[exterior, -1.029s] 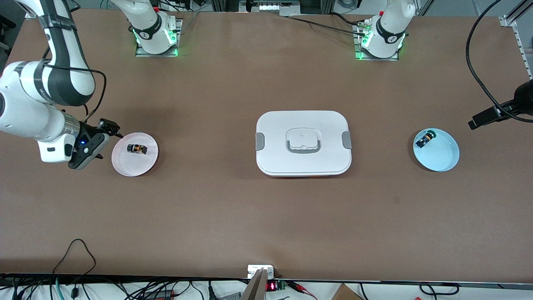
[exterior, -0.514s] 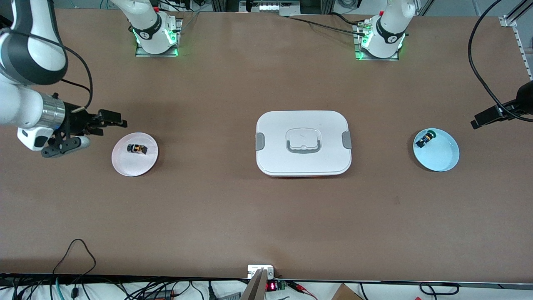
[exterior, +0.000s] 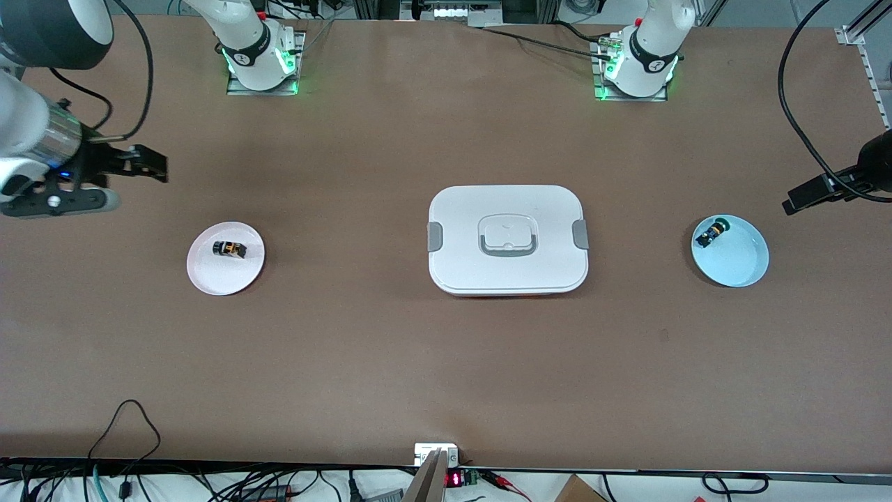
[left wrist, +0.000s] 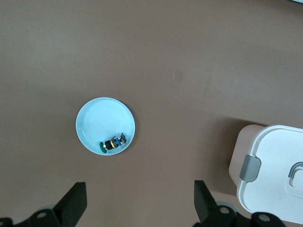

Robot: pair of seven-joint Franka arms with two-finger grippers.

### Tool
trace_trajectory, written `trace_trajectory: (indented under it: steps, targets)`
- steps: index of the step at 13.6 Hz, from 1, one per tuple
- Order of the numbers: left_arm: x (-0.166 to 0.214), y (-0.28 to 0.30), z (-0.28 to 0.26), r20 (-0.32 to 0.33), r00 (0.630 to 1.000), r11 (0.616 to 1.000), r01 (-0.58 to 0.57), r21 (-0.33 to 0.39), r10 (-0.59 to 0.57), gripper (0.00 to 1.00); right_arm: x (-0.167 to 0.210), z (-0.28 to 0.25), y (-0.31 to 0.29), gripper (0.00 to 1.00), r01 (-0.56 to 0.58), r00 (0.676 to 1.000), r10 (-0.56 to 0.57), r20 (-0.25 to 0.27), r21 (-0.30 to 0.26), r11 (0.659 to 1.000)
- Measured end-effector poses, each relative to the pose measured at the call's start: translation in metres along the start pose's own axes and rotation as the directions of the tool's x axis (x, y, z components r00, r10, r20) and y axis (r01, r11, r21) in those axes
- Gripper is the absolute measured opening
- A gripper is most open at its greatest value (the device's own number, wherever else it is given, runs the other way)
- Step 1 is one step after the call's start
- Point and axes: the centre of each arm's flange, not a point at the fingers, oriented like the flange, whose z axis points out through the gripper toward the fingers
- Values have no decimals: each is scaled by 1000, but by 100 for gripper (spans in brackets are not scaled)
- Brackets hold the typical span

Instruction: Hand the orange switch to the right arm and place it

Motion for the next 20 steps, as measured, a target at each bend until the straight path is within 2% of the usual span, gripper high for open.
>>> trace_trajectory:
  steps: [1,2,4,6,10,15,20]
  targets:
    - [0,0,0,0,1000,1000,0,0,0,100,-1,-6,16,100,-29,999,29,-15,-11,1000]
    - [0,0,0,0,1000,1000,0,0,0,100,-2,-9,29,100,-65,998,66,-25,4,998]
    - [0,0,0,0,1000,1000,0,0,0,100,-1,-8,47,100,-142,988,146,-42,82,986]
    - [0,0,0,0,1000,1000,0,0,0,100,1,2,60,100,-167,984,173,-47,110,980]
    - [0,0,0,0,1000,1000,0,0,0,100,-2,22,60,100,-152,986,158,-53,113,982]
    - [0,-1,0,0,1000,1000,2,0,-2,100,-34,27,52,100,-139,985,149,-82,121,983]
    - [0,-1,0,0,1000,1000,2,0,-2,100,-47,16,50,100,-138,987,148,-68,131,982]
